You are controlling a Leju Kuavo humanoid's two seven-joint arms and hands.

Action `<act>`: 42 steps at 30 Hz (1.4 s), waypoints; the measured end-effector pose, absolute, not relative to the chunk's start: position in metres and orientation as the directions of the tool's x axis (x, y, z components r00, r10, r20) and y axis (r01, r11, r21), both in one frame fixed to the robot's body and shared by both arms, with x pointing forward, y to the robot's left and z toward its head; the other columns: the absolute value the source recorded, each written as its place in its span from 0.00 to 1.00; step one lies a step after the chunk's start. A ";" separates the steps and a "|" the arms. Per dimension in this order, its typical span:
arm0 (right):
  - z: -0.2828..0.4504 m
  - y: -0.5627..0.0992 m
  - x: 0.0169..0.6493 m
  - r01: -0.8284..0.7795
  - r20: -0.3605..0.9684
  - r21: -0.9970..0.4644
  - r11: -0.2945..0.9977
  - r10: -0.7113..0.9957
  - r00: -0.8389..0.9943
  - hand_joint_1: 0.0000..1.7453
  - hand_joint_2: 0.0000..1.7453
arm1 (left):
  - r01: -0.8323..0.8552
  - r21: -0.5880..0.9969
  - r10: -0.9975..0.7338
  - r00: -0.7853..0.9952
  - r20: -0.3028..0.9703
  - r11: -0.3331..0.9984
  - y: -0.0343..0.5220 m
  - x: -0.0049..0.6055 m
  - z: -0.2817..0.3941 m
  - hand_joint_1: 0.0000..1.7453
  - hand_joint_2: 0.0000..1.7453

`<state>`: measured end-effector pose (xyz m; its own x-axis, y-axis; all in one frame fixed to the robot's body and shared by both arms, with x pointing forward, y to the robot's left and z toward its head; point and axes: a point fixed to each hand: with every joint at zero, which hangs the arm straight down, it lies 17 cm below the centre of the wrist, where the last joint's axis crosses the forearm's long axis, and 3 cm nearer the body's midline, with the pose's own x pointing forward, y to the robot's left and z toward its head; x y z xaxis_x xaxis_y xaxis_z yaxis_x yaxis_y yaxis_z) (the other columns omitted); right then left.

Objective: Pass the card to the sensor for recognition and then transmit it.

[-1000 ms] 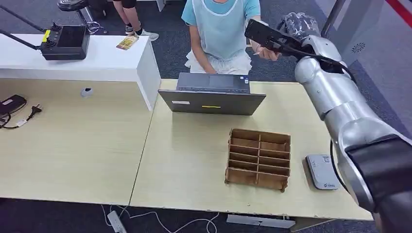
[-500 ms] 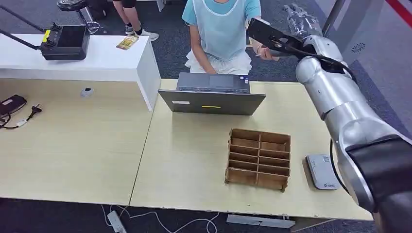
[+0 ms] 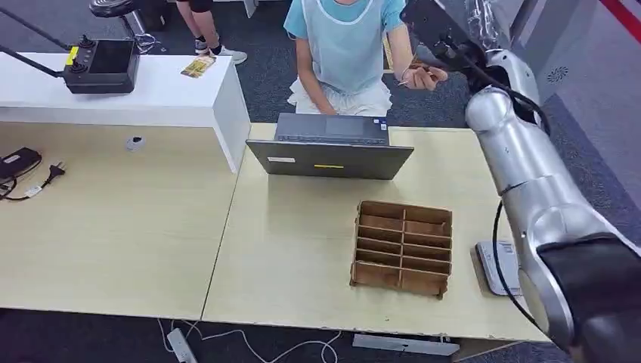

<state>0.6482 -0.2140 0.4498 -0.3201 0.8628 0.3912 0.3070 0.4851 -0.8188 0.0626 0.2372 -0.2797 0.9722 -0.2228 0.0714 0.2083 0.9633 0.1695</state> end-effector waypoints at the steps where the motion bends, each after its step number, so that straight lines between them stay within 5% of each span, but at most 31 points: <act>1: 0.449 -0.212 0.644 0.290 0.430 -0.797 0.529 0.836 -0.341 0.00 1.00 | 0.203 0.169 -0.217 0.973 0.072 0.965 0.236 0.063 -0.280 0.00 0.00; 10: 0.452 -0.201 0.593 0.016 0.729 -0.473 0.881 0.401 -0.554 0.00 1.00 | 0.160 0.172 -0.175 0.982 0.070 0.972 0.236 0.062 -0.280 0.00 0.00; 17: 0.448 -0.232 0.540 -0.204 0.803 -0.078 0.976 -0.060 -0.592 0.00 1.00 | 0.138 0.186 -0.153 0.986 0.069 0.973 0.239 0.061 -0.280 0.00 0.00; 42: 0.323 -0.250 0.407 -0.320 0.831 -0.096 0.943 -0.101 -0.547 0.00 1.00 | 0.041 0.185 -0.053 0.996 0.065 0.982 0.236 0.055 -0.280 0.00 0.00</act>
<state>0.4067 -0.2504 0.3226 -0.5472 -0.1006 0.8310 -0.3197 0.9426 -0.0965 0.0551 0.2361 -0.2797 0.9964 -0.0534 0.0653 0.0405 0.9820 0.1846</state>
